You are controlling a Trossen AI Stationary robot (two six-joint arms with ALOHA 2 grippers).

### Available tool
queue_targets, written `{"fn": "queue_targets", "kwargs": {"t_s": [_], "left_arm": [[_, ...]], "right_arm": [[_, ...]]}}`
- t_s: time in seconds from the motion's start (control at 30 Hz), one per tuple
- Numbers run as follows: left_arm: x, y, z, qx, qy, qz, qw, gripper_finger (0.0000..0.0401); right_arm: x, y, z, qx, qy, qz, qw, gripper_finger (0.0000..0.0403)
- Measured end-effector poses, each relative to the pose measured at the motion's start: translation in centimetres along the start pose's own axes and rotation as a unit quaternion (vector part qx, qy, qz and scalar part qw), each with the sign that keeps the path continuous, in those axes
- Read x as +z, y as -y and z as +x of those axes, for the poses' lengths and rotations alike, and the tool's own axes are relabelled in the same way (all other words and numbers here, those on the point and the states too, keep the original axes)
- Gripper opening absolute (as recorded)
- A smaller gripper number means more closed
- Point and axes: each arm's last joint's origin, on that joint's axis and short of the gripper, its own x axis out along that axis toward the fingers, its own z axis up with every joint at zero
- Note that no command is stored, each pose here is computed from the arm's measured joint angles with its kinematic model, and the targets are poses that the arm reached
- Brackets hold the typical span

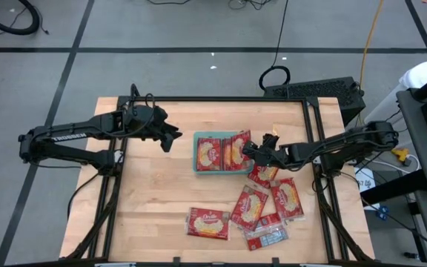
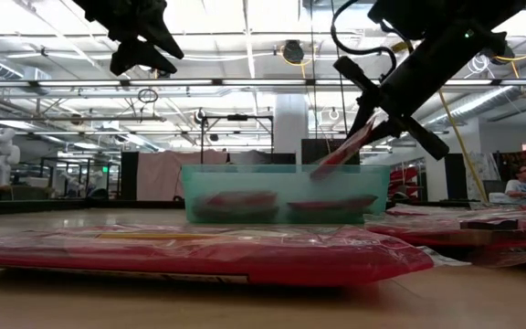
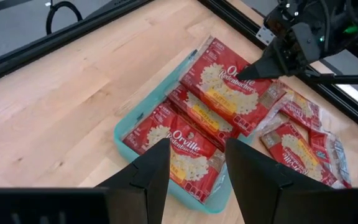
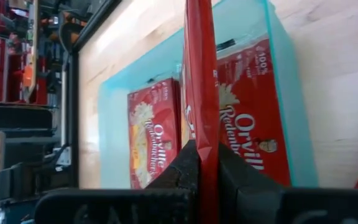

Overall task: Sort popcorn bags into baskets
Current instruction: Put the red popcorn bag into the green bin

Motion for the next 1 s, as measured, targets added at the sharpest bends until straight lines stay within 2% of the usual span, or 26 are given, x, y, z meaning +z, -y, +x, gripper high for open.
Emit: {"fn": "queue_targets", "kwargs": {"t_s": [0.37, 0.87, 1.0], "left_arm": [[0.0, 0.0, 0.0, 0.0, 0.0, 0.006, 1.0, 0.0157], [0.0, 0.0, 0.0, 0.001, 0.001, 0.008, 1.0, 0.0157], [0.0, 0.0, 0.0, 0.002, 0.0, 0.007, 1.0, 0.0157]], "right_arm": [[1.1, -0.4, 0.9, 0.009, 0.028, 0.005, 1.0, 0.002], [1.7, -0.4, 1.2, 0.001, 0.012, -0.05, 0.999, 0.0083], [2.3, -1.0, 0.8, -0.012, -0.008, -0.086, 0.996, 0.0091]]}}
